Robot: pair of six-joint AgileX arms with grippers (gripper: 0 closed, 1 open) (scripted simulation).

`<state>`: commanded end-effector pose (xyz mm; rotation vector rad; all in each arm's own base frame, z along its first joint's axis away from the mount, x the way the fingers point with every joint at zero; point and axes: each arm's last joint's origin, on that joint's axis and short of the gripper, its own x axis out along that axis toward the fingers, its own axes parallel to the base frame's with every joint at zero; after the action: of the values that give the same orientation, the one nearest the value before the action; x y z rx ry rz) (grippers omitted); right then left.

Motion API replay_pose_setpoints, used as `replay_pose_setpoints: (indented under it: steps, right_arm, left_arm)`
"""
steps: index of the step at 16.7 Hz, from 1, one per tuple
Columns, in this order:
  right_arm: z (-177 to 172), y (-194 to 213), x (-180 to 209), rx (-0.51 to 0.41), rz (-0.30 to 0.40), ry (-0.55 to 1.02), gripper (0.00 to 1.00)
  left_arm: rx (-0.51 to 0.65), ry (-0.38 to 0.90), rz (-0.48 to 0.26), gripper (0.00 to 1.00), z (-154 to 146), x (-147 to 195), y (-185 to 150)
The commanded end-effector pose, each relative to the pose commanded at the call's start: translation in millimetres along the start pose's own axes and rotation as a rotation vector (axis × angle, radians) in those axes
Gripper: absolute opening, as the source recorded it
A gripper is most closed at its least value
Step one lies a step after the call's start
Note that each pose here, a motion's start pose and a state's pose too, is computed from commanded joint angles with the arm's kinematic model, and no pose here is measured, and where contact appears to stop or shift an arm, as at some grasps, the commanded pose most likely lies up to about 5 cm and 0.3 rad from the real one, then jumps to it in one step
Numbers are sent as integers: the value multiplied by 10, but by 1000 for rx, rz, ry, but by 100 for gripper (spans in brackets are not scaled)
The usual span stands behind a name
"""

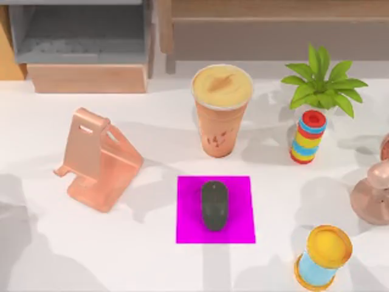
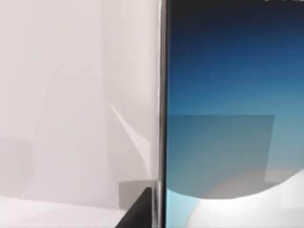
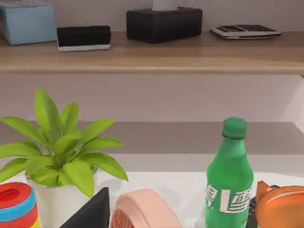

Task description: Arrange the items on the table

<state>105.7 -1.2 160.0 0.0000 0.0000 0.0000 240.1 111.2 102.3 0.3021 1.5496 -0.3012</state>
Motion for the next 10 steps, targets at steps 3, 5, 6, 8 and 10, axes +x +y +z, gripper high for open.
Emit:
replay_pose_setpoints:
  steps: [3,5,6,8,10]
  right_arm:
    - [0,0,0,0,0,0,100]
    - [0,0,0,0,0,0,100]
    - [0,0,0,0,0,0,100]
    - [0,0,0,0,0,0,100]
    - [0,0,0,0,0,0,100]
  left_arm:
    - [-6,-19,0,0,6,-113,-8]
    - [-7,-21,0,0,10,-158,-1]
    - [-4,-21,0,0,13,-202,-3]
    - [-4,-16,-5,0,9,-310,-7]
    - [-6,-19,-1,0,6,-403,-7]
